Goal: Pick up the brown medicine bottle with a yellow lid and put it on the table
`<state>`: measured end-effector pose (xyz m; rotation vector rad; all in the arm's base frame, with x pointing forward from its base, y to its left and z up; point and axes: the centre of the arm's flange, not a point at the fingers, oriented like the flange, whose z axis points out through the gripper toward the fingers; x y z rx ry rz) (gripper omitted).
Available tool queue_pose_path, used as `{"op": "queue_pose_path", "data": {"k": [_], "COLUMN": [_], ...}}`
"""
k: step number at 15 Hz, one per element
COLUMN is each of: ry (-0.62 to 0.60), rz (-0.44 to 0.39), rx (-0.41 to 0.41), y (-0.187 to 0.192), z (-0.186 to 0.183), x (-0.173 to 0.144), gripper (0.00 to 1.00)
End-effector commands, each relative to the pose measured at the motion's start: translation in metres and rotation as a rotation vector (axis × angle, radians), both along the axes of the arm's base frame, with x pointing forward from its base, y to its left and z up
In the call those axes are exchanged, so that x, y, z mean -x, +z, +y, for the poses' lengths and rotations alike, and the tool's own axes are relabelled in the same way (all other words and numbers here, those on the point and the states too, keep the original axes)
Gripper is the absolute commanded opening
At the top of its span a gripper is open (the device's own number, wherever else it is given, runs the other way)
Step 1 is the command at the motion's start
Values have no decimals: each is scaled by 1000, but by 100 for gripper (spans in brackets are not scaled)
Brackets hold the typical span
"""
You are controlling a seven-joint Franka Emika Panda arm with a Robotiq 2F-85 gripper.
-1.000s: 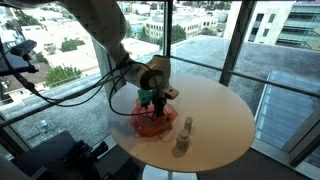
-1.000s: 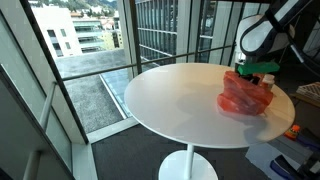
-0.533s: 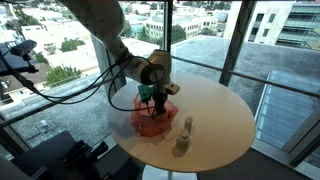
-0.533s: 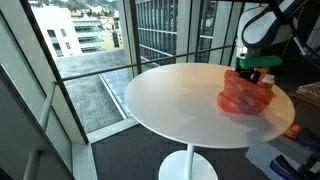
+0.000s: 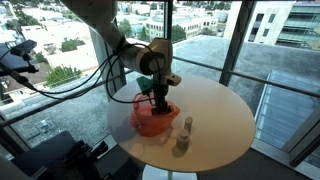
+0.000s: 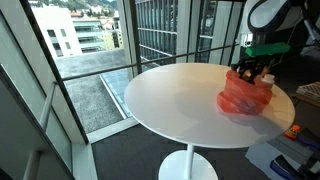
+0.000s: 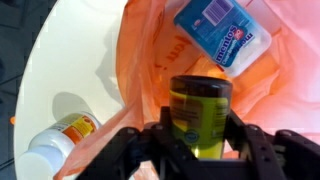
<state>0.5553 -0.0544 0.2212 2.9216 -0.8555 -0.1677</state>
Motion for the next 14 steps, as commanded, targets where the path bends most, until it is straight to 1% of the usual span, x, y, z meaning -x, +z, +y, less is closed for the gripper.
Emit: {"op": "queue_pose_path", "data": {"k": [1,7,11,14], "ry": [39,26,-20,-62], "rz": [-3,-42,-81,-103], "rx": [-7,-10,0,20], "y": [29,62,89,100], "z": [-6,-24,-50,-73], "x": [13,6,-6,-19], "gripper": [28,28,28,28]}}
